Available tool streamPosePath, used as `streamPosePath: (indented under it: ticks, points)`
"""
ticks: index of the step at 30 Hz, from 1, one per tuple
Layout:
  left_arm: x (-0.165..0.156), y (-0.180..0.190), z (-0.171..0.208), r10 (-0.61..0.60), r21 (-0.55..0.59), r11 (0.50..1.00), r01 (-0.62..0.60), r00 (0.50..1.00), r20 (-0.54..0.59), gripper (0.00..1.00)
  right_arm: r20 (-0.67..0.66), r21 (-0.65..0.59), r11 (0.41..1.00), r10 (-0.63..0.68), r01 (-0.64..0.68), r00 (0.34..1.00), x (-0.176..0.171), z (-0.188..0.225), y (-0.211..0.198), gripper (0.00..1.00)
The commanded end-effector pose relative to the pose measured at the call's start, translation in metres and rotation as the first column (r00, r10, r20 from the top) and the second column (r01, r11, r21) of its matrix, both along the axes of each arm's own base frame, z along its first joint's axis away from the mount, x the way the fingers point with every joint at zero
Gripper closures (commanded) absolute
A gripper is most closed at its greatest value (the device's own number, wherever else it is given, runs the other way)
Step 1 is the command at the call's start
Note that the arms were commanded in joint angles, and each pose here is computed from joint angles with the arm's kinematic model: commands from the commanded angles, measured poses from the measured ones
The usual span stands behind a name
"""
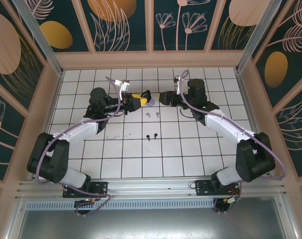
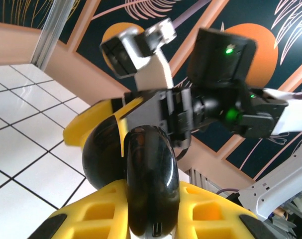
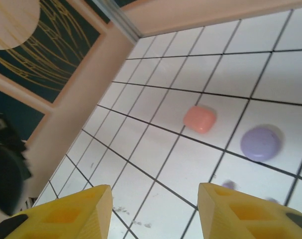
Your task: Insert wireless bluetooth earbuds into charging case
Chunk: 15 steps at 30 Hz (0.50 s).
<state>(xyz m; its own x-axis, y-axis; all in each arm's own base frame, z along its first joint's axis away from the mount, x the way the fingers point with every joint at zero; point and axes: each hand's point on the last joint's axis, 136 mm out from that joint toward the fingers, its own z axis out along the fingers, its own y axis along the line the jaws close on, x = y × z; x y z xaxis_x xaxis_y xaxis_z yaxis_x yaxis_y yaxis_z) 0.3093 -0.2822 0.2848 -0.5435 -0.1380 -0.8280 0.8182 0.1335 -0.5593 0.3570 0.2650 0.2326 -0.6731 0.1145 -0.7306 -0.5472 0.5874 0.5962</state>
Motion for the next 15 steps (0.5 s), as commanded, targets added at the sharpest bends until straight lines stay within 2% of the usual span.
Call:
streamPosePath:
  ticks: [1, 7, 15]
  points:
    - [-0.008, -0.001, 0.016, -0.026, -0.025, 0.999, 0.027, 0.998, 0.061, 1.00, 0.057, 0.066, 0.997, 0.033, -0.037, 0.998, -0.020, 0.029, -0.002, 0.50]
    - [-0.014, -0.001, 0.018, -0.062, -0.042, 0.997, 0.065, 0.995, 0.075, 1.00, 0.131, 0.162, 0.969, 0.164, -0.184, 0.978, -0.061, 0.070, 0.004, 0.50]
    - [-0.018, -0.001, 0.027, -0.083, -0.073, 0.993, 0.089, 0.993, 0.086, 1.00, 0.152, 0.194, 0.953, 0.206, -0.233, 0.967, -0.060, 0.083, 0.020, 0.54]
